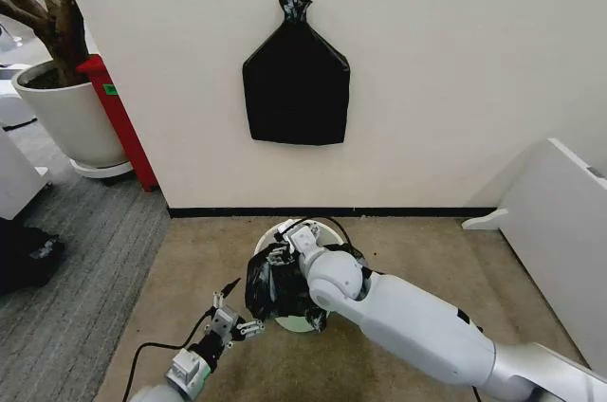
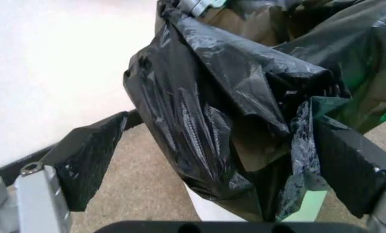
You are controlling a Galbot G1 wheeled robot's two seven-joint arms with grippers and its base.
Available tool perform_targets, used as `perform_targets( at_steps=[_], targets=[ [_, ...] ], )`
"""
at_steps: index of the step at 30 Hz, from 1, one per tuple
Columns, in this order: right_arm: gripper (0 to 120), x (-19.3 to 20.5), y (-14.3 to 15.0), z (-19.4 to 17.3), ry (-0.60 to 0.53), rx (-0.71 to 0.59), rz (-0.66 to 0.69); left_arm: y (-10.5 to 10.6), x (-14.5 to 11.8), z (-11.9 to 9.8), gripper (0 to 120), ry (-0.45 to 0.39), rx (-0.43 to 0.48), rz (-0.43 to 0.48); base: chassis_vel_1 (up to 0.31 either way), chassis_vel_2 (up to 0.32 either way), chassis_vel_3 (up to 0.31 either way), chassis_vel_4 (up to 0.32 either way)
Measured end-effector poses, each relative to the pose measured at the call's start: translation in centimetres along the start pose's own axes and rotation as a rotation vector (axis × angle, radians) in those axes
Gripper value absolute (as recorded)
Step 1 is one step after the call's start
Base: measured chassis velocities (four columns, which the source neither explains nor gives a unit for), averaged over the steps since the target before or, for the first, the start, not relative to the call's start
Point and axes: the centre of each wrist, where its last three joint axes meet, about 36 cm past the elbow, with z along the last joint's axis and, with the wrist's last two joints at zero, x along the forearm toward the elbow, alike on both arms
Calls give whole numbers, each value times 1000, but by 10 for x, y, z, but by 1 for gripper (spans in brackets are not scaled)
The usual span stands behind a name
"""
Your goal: Place the garbage bag over the trash bin.
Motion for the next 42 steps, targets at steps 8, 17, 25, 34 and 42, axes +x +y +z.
perform_targets(
  at_steps=[8, 17, 25, 34, 42],
  targets=[
    [100, -9, 0, 1, 1, -19, 33, -14, 25, 5, 100, -8, 3, 70, 0, 0, 0, 0],
    [100, 2, 10, -7, -17, -46, 29, -26, 40, -2, 100, -32, 28, 54, 0, 0, 0, 0],
    [100, 33, 9, -4, 28, -130, -30, -15, 31, -24, 100, -62, 92, -63, 0, 0, 0, 0],
    [100, 58, -2, -7, 15, -177, -38, -9, 34, -34, 100, -50, 156, -138, 0, 0, 0, 0],
    [100, 81, -14, 2, 8, -189, -51, -4, 29, -55, 100, -27, 295, -194, 0, 0, 0, 0]
  ],
)
